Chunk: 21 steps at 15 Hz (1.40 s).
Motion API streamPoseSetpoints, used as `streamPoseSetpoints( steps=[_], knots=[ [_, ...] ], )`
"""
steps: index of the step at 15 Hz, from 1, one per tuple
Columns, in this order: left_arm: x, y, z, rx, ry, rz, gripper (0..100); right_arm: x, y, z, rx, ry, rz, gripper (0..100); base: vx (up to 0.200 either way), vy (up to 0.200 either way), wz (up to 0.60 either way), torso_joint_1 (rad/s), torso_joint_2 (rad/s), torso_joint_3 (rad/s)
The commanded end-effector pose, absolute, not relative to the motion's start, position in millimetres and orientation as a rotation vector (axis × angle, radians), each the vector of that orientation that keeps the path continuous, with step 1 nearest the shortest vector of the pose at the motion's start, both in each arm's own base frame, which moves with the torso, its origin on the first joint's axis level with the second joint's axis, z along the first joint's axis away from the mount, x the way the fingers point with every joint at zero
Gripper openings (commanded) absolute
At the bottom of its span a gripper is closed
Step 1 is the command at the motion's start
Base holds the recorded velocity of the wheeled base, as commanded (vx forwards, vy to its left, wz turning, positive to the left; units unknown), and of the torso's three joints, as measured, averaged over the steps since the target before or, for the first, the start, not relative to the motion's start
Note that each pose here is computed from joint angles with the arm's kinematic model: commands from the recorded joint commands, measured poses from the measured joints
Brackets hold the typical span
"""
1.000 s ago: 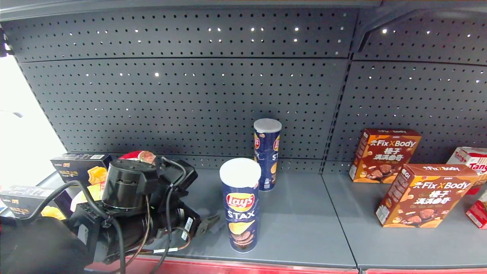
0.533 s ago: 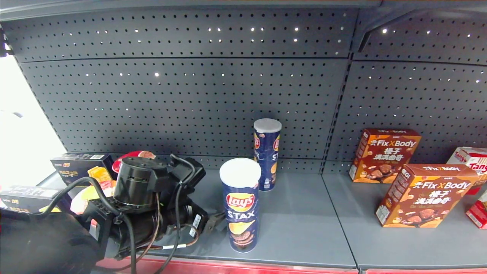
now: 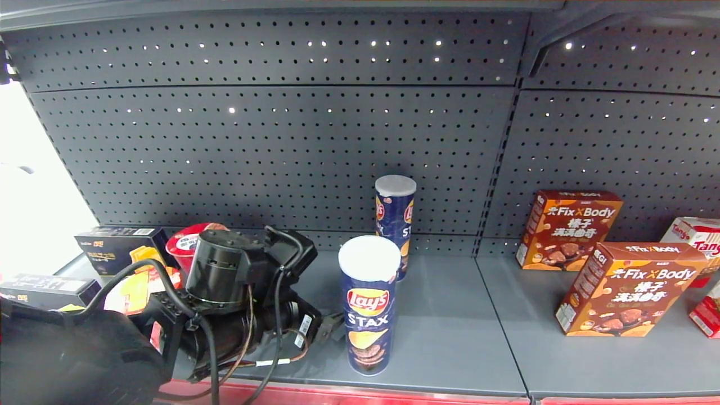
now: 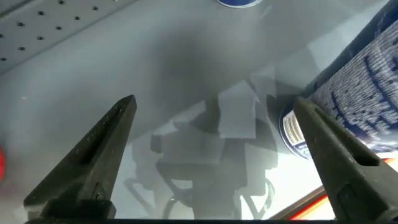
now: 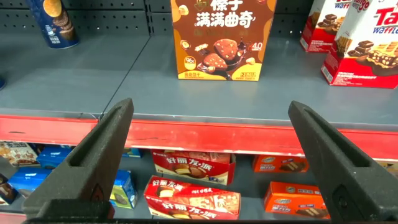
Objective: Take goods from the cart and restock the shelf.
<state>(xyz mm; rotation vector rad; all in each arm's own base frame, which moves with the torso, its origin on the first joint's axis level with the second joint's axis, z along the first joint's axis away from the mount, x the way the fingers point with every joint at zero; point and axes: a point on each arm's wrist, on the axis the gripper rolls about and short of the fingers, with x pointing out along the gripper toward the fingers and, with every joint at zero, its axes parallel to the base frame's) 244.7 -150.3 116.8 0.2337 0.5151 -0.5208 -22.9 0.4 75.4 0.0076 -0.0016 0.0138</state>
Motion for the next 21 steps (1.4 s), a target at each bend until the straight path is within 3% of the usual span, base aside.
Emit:
streamPoseSetpoints(
  steps=[1,6,21],
  knots=[
    [243.0,-147.7,113.1,0.238,0.531,-0.516,100,-22.8,0.4,75.5,0.008,0.000,0.014,100,0.000,0.000,0.00,0.000,0.00,0.000],
    [240.8,-138.2,107.4,0.244,0.558,-0.491,100,-22.8,0.4,75.5,0.008,0.000,0.014,100,0.000,0.000,0.00,0.000,0.00,0.000],
    [241.6,-168.0,109.7,0.226,0.541,-0.527,100,-22.8,0.4,75.5,0.008,0.000,0.014,100,0.000,0.000,0.00,0.000,0.00,0.000]
  ],
)
